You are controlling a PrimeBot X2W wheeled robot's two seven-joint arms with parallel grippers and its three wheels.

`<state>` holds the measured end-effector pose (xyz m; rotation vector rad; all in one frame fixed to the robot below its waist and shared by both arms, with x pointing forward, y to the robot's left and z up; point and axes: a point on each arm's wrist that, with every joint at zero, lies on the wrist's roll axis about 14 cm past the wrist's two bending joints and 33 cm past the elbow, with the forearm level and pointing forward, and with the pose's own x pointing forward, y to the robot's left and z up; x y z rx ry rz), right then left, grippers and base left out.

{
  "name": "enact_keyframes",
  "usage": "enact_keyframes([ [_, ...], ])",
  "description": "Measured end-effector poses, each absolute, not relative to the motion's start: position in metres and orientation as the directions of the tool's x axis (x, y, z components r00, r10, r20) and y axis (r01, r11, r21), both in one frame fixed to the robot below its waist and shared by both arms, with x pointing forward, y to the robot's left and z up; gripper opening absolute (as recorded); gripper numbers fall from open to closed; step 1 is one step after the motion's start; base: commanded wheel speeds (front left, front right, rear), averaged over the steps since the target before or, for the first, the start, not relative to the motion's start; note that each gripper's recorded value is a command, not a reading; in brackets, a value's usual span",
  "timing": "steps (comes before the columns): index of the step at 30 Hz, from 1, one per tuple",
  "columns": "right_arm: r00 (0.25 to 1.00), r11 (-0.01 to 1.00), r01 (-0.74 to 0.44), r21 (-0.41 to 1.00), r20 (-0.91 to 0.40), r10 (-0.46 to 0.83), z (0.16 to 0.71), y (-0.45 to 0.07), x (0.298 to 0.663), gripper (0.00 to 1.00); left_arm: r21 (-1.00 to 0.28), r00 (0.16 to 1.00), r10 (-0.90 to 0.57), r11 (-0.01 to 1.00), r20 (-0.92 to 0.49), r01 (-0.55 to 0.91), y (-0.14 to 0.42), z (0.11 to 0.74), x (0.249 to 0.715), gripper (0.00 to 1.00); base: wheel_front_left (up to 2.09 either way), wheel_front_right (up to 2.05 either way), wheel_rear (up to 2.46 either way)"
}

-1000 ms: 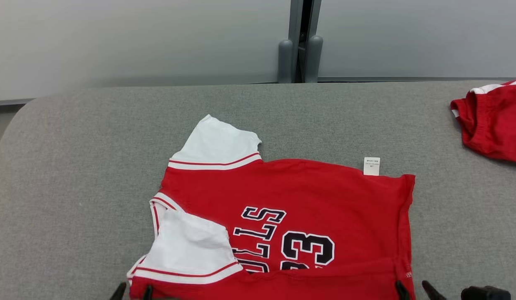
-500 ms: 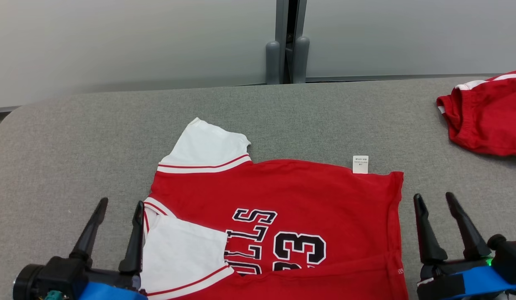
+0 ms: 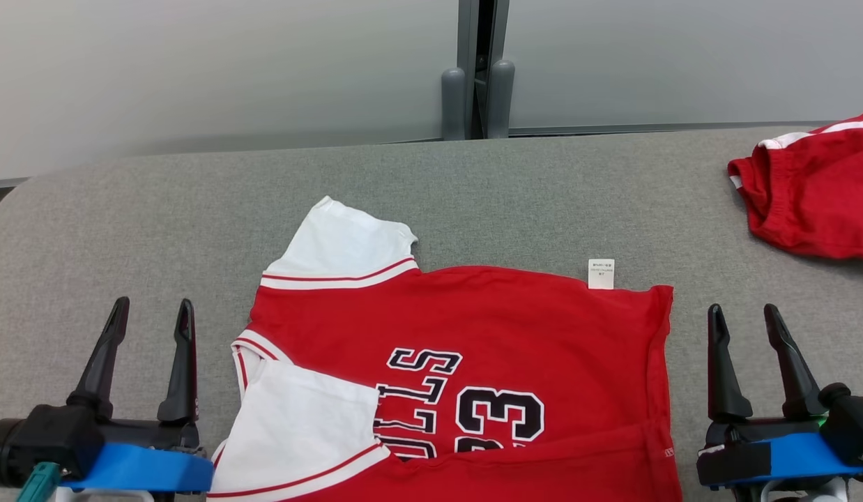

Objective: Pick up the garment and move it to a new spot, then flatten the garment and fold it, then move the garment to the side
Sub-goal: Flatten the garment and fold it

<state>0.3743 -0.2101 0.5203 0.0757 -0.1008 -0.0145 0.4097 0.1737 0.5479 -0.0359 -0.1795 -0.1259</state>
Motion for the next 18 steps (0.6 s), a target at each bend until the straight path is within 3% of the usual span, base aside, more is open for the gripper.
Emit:
enact_keyframes([
  [9, 0.999, 0.999, 0.027, 0.037, 0.015, -0.028, 0.515, -0.217, 0.400, 1.00, 0.042, 0.947, -0.245, 0.969, 0.209, 0.242, 0.163, 0.573, 0.472, 1.00, 0.00, 0.00, 0.00],
  [18, 1.000, 0.999, 0.031, 0.015, 0.006, -0.031, 0.523, -0.223, 0.435, 1.00, 0.168, 0.898, -0.434, 0.892, 0.064, 0.419, 0.113, 0.579, 0.562, 1.00, 0.00, 0.00, 0.00],
])
